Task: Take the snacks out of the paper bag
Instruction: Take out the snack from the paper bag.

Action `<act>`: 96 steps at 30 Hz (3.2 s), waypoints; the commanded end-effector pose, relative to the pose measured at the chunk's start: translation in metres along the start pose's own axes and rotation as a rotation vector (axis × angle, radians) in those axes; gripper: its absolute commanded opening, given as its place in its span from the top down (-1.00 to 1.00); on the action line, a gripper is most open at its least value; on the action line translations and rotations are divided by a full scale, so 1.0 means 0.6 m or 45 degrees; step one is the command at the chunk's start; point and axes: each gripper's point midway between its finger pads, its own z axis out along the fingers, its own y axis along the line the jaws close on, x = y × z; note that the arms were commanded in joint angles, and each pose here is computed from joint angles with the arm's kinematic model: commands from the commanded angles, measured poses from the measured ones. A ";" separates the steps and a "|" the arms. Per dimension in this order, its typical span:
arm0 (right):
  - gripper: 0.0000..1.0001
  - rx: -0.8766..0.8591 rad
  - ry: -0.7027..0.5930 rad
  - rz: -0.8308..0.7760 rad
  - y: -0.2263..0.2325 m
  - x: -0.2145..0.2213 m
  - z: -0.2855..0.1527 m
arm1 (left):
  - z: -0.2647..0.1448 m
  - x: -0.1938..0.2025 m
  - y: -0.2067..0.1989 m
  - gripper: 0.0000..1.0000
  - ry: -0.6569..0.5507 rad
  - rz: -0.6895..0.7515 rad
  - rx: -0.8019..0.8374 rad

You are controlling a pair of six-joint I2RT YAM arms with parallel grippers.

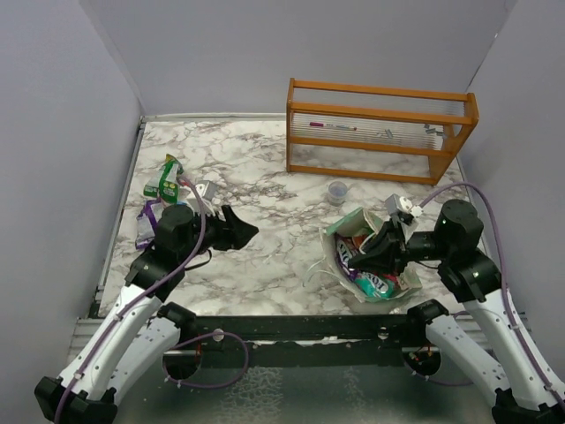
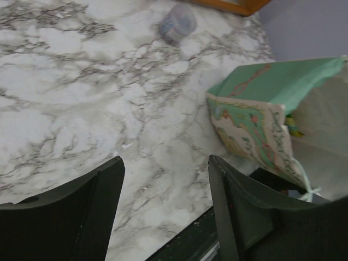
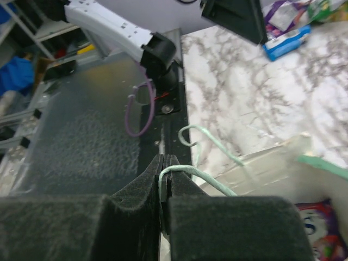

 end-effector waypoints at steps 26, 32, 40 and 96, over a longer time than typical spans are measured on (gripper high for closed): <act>0.96 -0.180 -0.172 0.106 0.026 -0.075 0.017 | -0.040 0.058 -0.302 -0.34 0.036 -0.156 0.790; 0.96 -0.131 -0.185 0.078 0.027 -0.081 0.013 | -0.030 0.153 -0.408 -0.28 0.020 0.216 0.660; 0.96 -0.076 -0.239 0.018 0.038 -0.100 0.003 | 0.050 0.183 -0.404 0.14 -0.051 0.040 0.358; 0.96 1.439 -0.342 -0.056 -0.150 -0.189 -0.209 | 0.306 0.143 -0.387 1.00 -0.144 -0.366 0.020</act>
